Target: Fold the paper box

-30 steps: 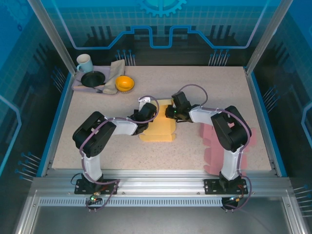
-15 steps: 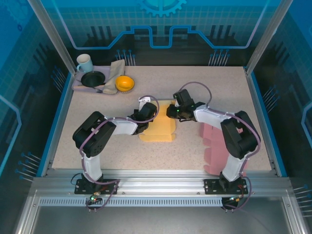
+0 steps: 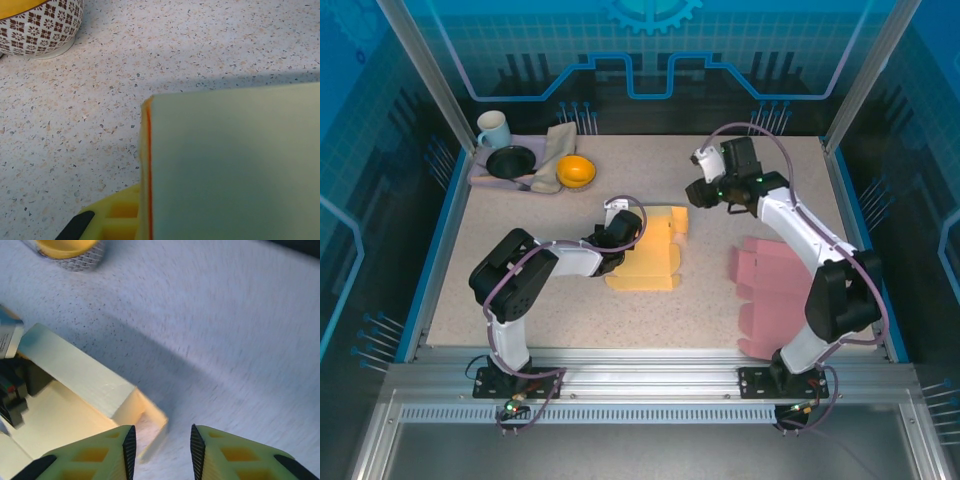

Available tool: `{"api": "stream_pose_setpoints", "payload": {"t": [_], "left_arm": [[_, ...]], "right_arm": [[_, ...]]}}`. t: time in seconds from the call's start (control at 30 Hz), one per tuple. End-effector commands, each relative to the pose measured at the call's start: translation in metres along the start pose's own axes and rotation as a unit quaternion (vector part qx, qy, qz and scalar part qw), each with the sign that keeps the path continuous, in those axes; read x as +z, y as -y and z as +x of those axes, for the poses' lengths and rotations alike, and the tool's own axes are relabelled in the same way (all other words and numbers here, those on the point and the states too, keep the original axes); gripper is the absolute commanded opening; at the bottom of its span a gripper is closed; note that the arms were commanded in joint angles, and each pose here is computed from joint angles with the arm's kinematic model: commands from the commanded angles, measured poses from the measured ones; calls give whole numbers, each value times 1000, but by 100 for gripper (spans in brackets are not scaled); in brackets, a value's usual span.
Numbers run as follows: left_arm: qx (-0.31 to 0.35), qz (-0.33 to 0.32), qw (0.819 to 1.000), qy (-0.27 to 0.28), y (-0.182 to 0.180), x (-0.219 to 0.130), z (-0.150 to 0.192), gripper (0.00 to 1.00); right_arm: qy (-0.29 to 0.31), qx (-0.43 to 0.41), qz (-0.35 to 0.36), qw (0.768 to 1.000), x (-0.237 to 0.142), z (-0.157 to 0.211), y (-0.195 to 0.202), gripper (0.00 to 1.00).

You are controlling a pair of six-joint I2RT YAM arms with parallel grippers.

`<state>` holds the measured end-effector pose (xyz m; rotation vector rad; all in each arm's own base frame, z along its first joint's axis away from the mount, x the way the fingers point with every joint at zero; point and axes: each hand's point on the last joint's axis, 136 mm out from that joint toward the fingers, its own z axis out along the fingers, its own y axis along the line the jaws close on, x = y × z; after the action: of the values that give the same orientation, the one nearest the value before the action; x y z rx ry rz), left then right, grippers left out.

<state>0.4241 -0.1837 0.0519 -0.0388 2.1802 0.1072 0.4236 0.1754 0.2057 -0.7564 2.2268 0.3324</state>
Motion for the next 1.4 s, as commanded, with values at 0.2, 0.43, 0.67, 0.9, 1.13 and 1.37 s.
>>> {"api": "stream_pose_setpoints", "payload": {"t": [0.2,0.43,0.67,0.9,1.13,1.37], "left_arm": [[36,-7,999,-38,-6,-2,22,7],[38,-6,999,-35,-6,-4,19,7],[37,-2,999,-35,-4,-3,21,7],[38,-3,999,-37,-5,-3,23,7],[39,-3,999,-37,-5,-3,24,7],[38,-6,999,-38,-6,-2,23,7]], "right_arm": [[-57,-354,-44,932,38,59,36,39],[-50,-389,-103,914,72,78,13,40],[-60,-407,-151,899,93,85,-19,42],[-49,-409,-159,898,97,77,-33,42],[-33,-397,-156,904,90,70,-37,42],[-30,-369,-137,919,88,61,-47,42]]}}
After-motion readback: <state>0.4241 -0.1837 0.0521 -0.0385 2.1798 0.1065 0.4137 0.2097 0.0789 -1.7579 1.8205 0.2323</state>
